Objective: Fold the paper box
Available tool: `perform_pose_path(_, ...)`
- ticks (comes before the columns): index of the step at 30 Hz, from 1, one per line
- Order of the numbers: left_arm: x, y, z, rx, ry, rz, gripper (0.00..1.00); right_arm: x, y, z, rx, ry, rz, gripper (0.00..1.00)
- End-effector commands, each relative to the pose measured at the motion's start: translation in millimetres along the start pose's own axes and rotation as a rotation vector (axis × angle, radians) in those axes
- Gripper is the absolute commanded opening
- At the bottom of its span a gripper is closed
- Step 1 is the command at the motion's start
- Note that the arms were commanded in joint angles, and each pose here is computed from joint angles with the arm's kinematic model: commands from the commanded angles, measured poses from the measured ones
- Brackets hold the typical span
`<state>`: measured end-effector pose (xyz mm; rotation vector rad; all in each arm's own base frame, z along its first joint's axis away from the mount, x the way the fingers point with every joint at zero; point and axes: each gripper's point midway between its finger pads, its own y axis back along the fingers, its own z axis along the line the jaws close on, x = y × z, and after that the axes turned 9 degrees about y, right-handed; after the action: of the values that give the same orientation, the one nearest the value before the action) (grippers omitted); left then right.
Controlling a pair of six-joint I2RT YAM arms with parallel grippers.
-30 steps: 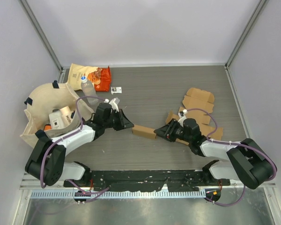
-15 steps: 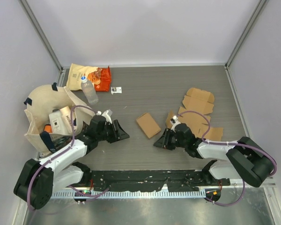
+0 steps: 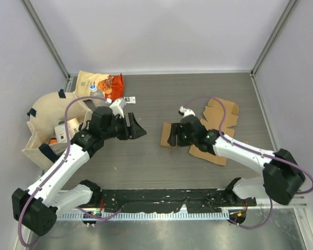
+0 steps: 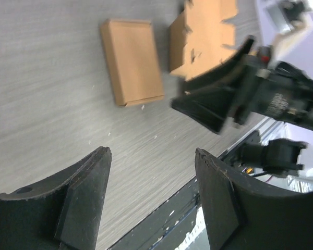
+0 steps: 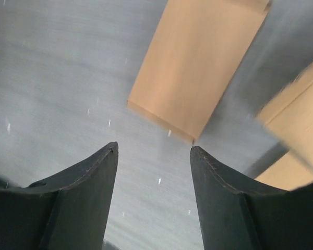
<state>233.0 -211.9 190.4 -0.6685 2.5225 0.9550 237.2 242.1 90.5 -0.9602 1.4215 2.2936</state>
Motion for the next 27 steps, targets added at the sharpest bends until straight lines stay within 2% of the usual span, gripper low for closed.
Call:
perform_pose_path(1,-37.0,33.7,-41.4,0.047,-0.152,-0.089,0.7,-37.6,-11.0,-40.1,0.317,0.08,0.01,0.64)
perform_pose_path(2,-42.2,38.3,-48.4,0.059,-0.163,-0.106,0.7,-50.2,-14.4,-30.1,0.297,0.08,0.002,0.64)
perform_pose_path(3,-50.0,44.7,-57.3,0.076,-0.174,-0.134,0.7,-43.7,-26.7,-29.4,0.299,0.083,0.038,0.64)
perform_pose_path(6,-51.4,52.3,-68.9,0.122,-0.173,-0.148,0.71,-46.7,-36.4,-36.8,0.35,0.016,0.027,0.65)
perform_pose_path(11,-30.0,46.2,-73.2,0.204,-0.093,-0.073,0.71,-49.5,-54.0,-42.6,0.38,-0.18,-0.003,0.67)
perform_pose_path(16,-19.6,44.4,-70.8,0.231,-0.073,-0.056,0.71,-38.9,-69.9,-44.0,0.379,-0.237,0.005,0.67)
perform_pose_path(19,-15.3,47.2,-69.4,0.237,-0.075,-0.054,0.71,-36.6,-81.4,-42.1,0.345,-0.269,-0.016,0.61)
perform_pose_path(23,-11.2,50.8,-67.6,0.236,-0.079,-0.051,0.71,-45.3,-93.4,-39.1,0.316,-0.299,-0.068,0.49)
perform_pose_path(27,-9.8,54.4,-66.4,0.233,-0.087,-0.055,0.7,-52.9,-105.3,-51.7,0.347,-0.33,-0.106,0.44)
